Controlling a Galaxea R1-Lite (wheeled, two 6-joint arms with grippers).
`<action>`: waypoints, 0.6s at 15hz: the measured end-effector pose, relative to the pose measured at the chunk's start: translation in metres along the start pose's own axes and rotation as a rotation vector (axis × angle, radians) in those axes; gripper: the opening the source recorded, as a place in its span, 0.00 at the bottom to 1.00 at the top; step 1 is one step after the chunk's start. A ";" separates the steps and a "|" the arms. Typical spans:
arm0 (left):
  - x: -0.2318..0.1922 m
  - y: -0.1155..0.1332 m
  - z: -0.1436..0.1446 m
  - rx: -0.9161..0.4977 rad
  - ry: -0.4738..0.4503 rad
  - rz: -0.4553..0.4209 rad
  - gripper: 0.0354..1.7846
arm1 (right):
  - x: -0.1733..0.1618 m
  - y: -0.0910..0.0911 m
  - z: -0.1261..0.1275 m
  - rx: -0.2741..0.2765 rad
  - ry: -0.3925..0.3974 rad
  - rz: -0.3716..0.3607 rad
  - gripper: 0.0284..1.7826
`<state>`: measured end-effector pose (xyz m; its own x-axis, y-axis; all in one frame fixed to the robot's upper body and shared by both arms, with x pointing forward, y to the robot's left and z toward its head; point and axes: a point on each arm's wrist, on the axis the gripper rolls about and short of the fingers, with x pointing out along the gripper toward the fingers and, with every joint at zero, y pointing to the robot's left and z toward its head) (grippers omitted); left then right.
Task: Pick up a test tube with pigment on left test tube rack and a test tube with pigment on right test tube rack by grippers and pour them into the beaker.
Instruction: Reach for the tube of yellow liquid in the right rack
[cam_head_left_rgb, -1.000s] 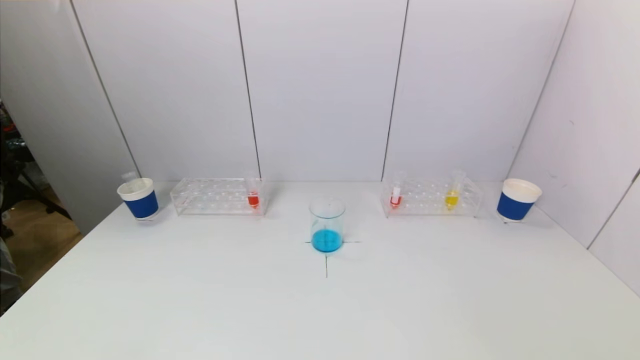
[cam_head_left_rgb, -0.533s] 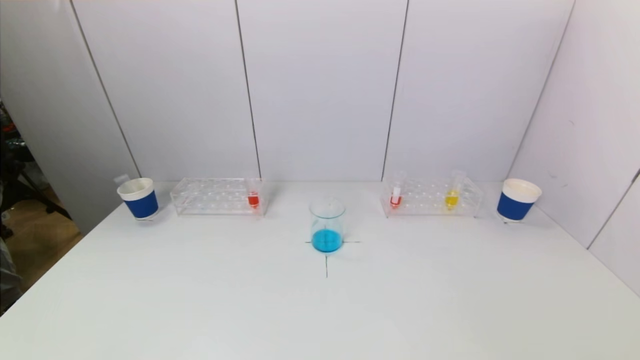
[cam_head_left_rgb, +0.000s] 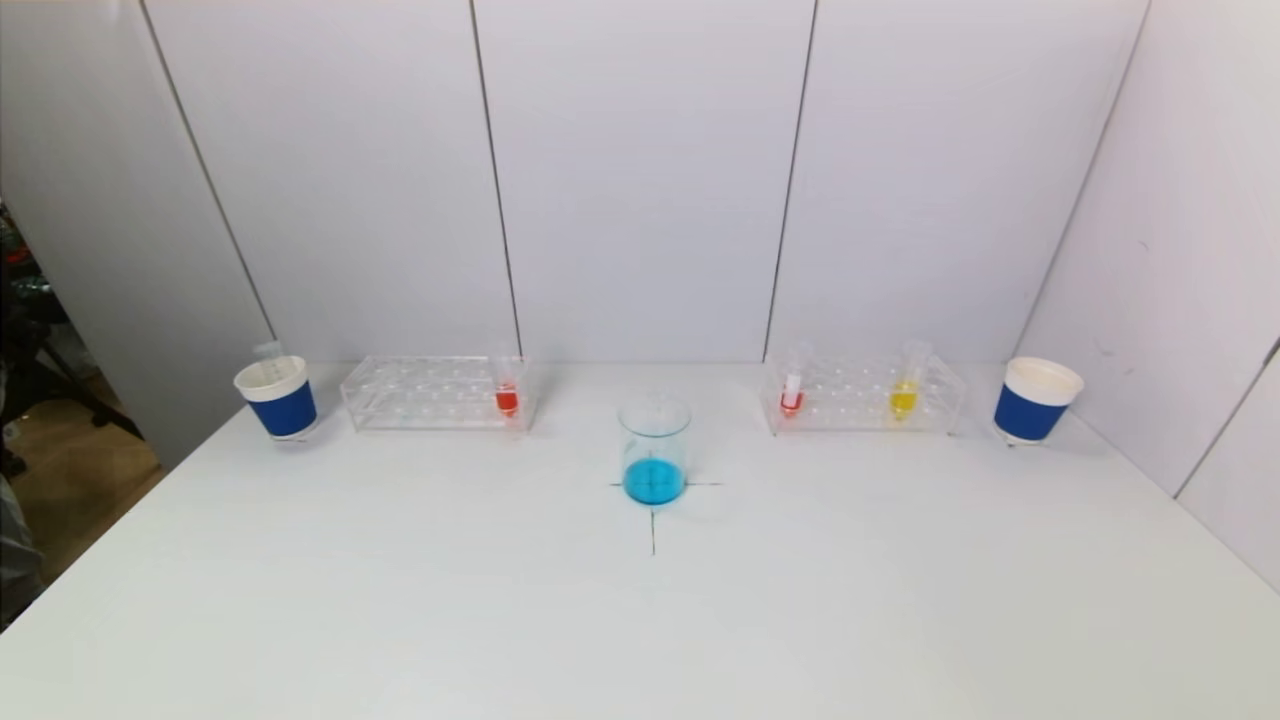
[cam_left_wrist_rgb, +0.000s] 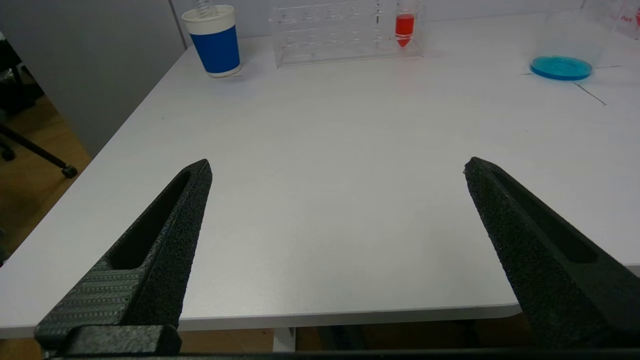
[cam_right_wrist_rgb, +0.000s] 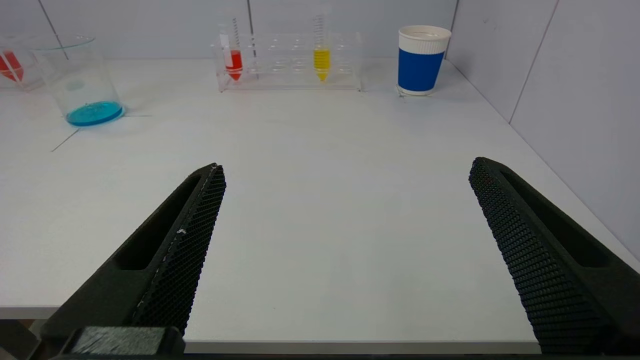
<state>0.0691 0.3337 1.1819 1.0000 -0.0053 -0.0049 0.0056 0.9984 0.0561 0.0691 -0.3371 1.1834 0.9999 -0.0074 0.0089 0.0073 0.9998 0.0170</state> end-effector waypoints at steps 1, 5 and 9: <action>0.000 0.000 0.000 0.000 0.000 0.000 0.99 | 0.000 0.000 0.000 0.000 0.000 0.000 0.99; 0.000 0.000 0.000 0.000 0.000 0.000 0.99 | 0.000 0.000 0.000 -0.014 -0.002 0.005 0.99; 0.000 0.000 0.000 0.001 0.001 0.000 0.99 | -0.006 0.000 0.018 -0.037 -0.037 0.007 0.99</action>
<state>0.0691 0.3337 1.1819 1.0000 -0.0049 -0.0057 0.0052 0.9984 0.0570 0.0627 -0.3369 1.2012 0.9989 -0.0009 0.0464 0.0018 0.9998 -0.0207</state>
